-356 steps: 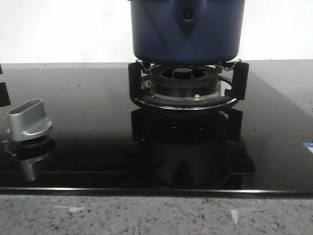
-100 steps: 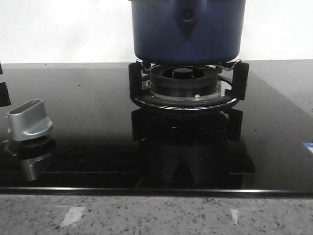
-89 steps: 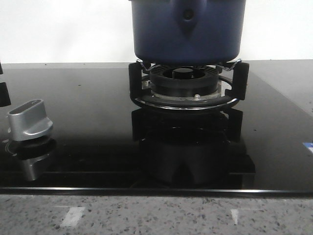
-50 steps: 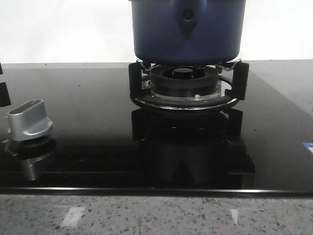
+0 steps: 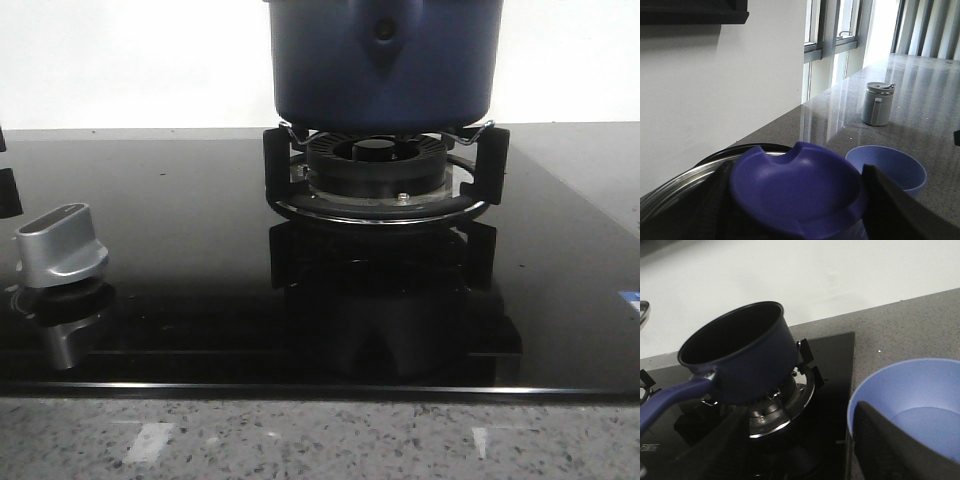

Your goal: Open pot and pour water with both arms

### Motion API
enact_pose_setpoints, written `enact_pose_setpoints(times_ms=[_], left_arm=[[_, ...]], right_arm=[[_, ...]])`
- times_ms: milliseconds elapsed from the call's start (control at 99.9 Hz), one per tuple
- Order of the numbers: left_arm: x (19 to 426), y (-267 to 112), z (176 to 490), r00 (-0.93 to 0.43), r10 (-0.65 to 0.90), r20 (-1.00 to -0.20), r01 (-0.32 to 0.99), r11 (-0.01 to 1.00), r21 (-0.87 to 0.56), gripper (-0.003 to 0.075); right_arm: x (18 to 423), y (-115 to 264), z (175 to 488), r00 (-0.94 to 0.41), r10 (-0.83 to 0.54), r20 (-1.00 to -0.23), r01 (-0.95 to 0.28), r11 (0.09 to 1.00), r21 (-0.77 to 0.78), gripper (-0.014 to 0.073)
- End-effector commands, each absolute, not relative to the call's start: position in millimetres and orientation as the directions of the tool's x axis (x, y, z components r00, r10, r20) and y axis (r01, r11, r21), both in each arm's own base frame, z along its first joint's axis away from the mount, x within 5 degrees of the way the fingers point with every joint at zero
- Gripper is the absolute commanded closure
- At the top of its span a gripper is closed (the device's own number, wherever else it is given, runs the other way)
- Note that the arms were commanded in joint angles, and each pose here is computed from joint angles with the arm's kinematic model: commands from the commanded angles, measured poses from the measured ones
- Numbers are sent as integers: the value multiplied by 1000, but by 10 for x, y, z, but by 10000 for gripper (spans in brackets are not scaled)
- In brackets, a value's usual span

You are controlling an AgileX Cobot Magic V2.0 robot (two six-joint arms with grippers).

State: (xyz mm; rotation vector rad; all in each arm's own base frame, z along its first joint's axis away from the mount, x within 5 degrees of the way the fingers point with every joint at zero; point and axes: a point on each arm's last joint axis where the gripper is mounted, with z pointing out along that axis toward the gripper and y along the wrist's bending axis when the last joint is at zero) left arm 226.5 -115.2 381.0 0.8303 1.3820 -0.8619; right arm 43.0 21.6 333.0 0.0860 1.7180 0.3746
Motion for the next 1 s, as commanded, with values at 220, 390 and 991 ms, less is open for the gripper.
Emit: enact_pose_setpoints(times_ms=[220, 390, 991], left_arm=[[2134, -1121, 4061, 66, -125, -990, 893, 450, 3, 406], [2144, -1120, 4056, 64, -123, -990, 891, 455, 1, 406], [2137, -1124, 4056, 65, -123, -990, 894, 448, 3, 406]], right_arm=[[738, 228, 4007, -306, 230, -924, -164, 943, 290, 193], [931, 43, 4145, -477, 189, -858, 39, 980, 195, 193], [1734, -337, 3854, -629, 345, -697, 348, 926, 145, 193]])
